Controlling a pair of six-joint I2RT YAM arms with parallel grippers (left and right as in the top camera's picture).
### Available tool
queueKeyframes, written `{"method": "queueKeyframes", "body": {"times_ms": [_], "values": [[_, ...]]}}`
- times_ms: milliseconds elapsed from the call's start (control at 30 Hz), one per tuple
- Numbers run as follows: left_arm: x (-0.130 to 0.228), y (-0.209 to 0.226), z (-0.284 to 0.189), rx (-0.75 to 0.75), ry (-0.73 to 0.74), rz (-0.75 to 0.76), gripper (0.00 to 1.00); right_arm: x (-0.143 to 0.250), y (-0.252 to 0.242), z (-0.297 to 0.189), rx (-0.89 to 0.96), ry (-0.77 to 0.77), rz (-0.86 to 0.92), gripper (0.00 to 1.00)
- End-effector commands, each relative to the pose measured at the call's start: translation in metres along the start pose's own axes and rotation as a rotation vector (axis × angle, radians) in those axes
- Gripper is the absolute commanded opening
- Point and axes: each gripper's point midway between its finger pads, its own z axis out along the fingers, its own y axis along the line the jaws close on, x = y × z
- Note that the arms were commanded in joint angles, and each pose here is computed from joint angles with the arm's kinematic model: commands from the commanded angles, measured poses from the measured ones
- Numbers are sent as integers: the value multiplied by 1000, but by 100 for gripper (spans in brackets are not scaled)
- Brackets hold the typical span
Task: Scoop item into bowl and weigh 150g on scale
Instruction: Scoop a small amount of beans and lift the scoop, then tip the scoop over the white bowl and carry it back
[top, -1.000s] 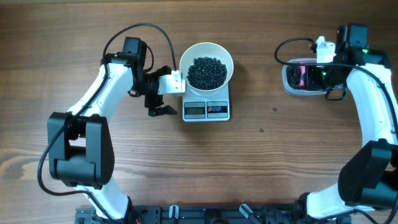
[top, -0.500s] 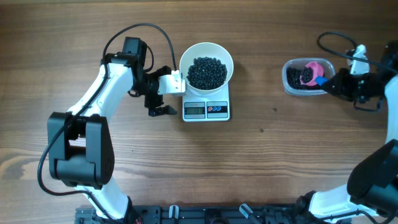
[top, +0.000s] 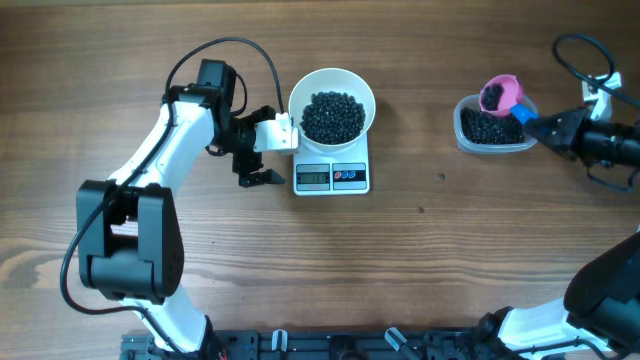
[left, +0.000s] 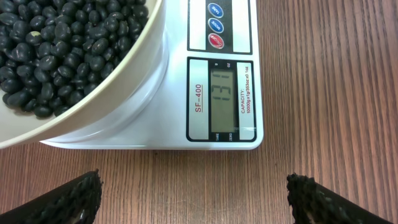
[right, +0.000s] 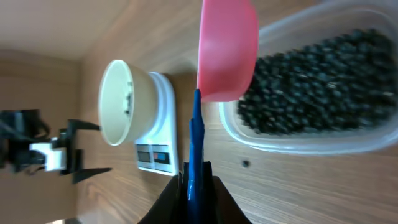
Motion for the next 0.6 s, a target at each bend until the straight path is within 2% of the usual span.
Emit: {"method": "queueKeyframes", "body": {"times_ms": [0, 167, 367, 433, 567], "values": [[2, -4, 4, 19, -16, -17, 100, 2, 32, 17, -142, 19, -46, 4], [2, -4, 4, 19, -16, -17, 100, 16, 85, 67, -209, 135, -135, 4], [2, -4, 4, 19, -16, -16, 100, 56, 172, 132, -337, 249, -452, 4], [2, -4, 4, 19, -16, -16, 100, 62, 177, 150, -274, 252, -542, 4], [2, -4, 4, 19, -16, -17, 100, 59, 153, 166, -46, 246, -617, 4]]}}
